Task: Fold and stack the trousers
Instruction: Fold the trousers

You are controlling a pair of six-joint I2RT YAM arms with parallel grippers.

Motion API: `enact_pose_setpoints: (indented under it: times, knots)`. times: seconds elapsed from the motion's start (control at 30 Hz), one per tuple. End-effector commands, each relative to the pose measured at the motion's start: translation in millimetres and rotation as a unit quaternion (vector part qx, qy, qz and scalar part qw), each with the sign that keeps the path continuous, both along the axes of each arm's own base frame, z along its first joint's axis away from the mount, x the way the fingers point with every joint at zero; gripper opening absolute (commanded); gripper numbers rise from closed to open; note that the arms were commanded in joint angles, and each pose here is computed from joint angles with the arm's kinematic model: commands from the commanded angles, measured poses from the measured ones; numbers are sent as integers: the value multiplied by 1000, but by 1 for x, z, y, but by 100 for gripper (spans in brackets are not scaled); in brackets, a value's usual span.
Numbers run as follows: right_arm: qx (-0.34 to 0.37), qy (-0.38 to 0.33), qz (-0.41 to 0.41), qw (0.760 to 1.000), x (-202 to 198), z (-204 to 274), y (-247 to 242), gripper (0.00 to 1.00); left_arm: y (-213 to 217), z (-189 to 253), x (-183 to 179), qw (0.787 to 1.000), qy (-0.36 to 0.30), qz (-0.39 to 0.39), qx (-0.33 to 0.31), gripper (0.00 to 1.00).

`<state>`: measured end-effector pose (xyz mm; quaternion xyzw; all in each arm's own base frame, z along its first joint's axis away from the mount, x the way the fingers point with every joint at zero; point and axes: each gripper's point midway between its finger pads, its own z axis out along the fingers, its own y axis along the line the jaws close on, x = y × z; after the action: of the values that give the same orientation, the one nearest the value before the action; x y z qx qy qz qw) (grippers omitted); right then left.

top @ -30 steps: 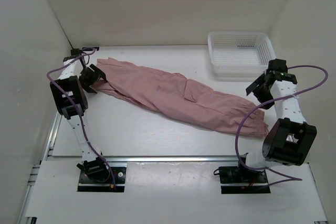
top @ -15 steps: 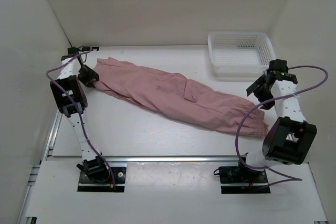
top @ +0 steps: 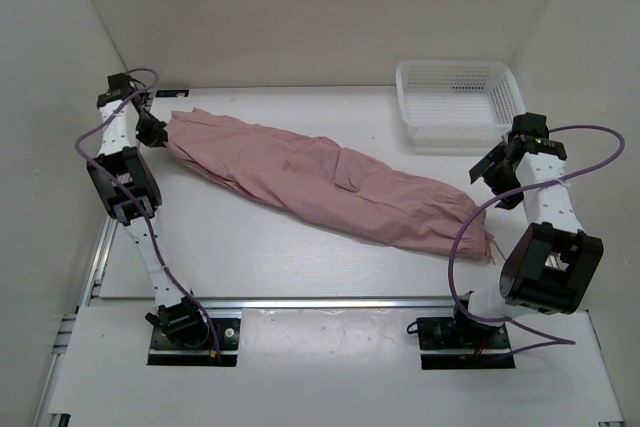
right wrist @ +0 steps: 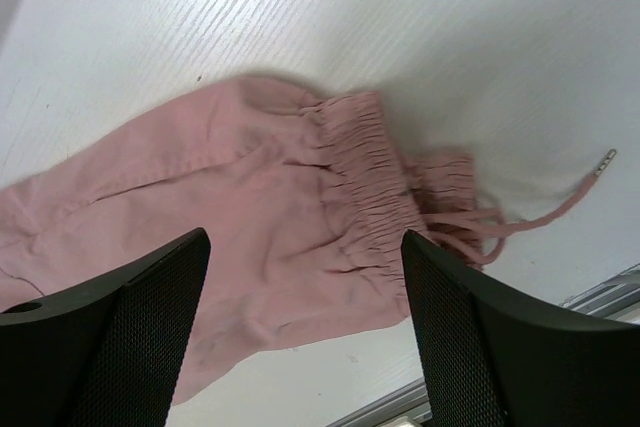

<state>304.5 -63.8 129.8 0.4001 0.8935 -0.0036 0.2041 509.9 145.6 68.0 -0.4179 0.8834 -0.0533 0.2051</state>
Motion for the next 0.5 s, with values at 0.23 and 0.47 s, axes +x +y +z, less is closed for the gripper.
enact_pose_setpoints:
  times: [0.23, 0.47]
  knots:
    - [17, -41, 20, 999, -3, 29, 11, 82, -29, 231, -5, 965, -211, -109, 111, 10]
    - [15, -64, 22, 998, -8, 46, 14, 82, -137, 280, -29, 923, -256, -265, 108, 10]
